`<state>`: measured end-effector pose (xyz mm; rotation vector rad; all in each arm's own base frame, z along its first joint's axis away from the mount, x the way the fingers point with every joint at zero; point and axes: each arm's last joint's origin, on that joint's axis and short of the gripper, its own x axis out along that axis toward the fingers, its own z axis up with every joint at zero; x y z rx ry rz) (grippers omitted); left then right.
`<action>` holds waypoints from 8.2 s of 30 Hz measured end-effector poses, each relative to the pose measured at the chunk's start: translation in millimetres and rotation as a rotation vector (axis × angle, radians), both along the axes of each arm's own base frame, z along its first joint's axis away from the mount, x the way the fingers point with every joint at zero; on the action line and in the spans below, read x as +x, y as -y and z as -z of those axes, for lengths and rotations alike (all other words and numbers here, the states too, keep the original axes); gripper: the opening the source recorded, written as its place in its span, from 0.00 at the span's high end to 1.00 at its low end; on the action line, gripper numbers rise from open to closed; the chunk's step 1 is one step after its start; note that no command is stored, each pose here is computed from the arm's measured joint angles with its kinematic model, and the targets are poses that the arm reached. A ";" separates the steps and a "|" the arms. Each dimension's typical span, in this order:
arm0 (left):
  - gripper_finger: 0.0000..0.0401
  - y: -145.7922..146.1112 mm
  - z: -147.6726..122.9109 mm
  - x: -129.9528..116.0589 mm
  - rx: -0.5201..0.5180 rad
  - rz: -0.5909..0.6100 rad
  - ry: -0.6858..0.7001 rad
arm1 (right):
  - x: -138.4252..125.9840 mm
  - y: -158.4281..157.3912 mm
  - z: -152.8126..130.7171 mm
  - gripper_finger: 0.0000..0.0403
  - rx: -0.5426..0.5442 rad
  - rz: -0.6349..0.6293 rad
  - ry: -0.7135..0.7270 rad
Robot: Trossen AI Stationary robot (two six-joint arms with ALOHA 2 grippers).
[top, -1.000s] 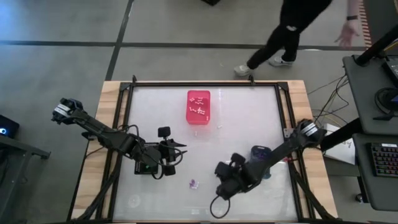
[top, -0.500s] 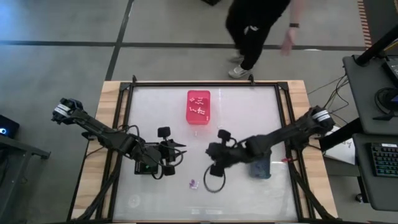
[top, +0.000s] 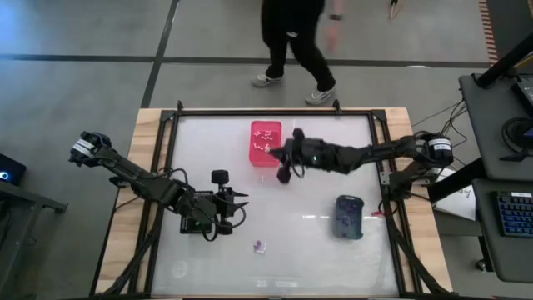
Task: Sort Halloween decoration
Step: Put the bone toy into the red bin, then put the witch hat toy into the blue bin
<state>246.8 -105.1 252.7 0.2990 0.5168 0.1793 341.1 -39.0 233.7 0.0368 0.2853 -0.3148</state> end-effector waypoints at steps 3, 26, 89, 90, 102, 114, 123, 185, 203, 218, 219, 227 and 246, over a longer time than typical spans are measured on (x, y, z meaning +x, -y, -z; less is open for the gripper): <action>0.80 -0.7 0.5 0.0 0.025 0.009 -0.011 | -4.2 28.1 1.1 0.97 0.019 0.086 0.000; 0.80 -4.4 5.0 -1.5 -0.107 -0.088 -0.014 | 18.9 98.4 20.5 0.91 0.046 0.249 -0.086; 0.80 -19.6 81.4 51.6 -0.270 -0.507 0.007 | -50.1 -21.1 -52.7 0.78 0.062 -0.062 -0.074; 0.80 -22.0 83.3 51.5 -0.266 -0.507 -0.003 | -49.6 -21.2 -52.0 0.78 0.062 -0.062 -0.076; 0.80 -47.1 107.2 47.1 -0.274 -0.343 0.067 | -49.3 -23.0 -51.5 0.78 0.066 -0.066 -0.077; 0.80 -63.3 121.5 49.8 -0.291 -0.460 0.149 | -49.2 -22.9 -51.4 0.78 0.067 -0.065 -0.077; 0.75 -59.4 146.2 71.4 -0.251 -0.483 0.097 | -49.2 -22.9 -51.2 0.78 0.070 -0.065 -0.078; 1.00 -61.7 166.2 72.5 -0.298 -0.543 0.122 | -50.8 -28.8 -46.6 0.78 0.126 -0.063 -0.115; 1.00 -59.1 98.6 63.8 -0.268 -0.353 0.172 | -51.3 -53.3 -45.8 0.78 0.155 -0.133 -0.120; 1.00 -174.3 60.6 54.6 -0.117 -0.420 0.156 | -52.4 -70.6 -46.6 0.78 0.188 -0.178 -0.109; 1.00 -183.1 61.1 54.3 -0.133 -0.422 0.157 | -52.4 -70.6 -46.5 0.78 0.189 -0.178 -0.109; 1.00 -202.3 54.9 53.3 -0.145 -0.428 0.167 | -52.9 -71.0 -45.0 0.78 0.215 -0.167 -0.120; 1.00 -104.9 21.7 35.4 -0.252 -0.163 0.106 | -57.9 -70.4 -35.1 0.78 0.380 -0.075 -0.196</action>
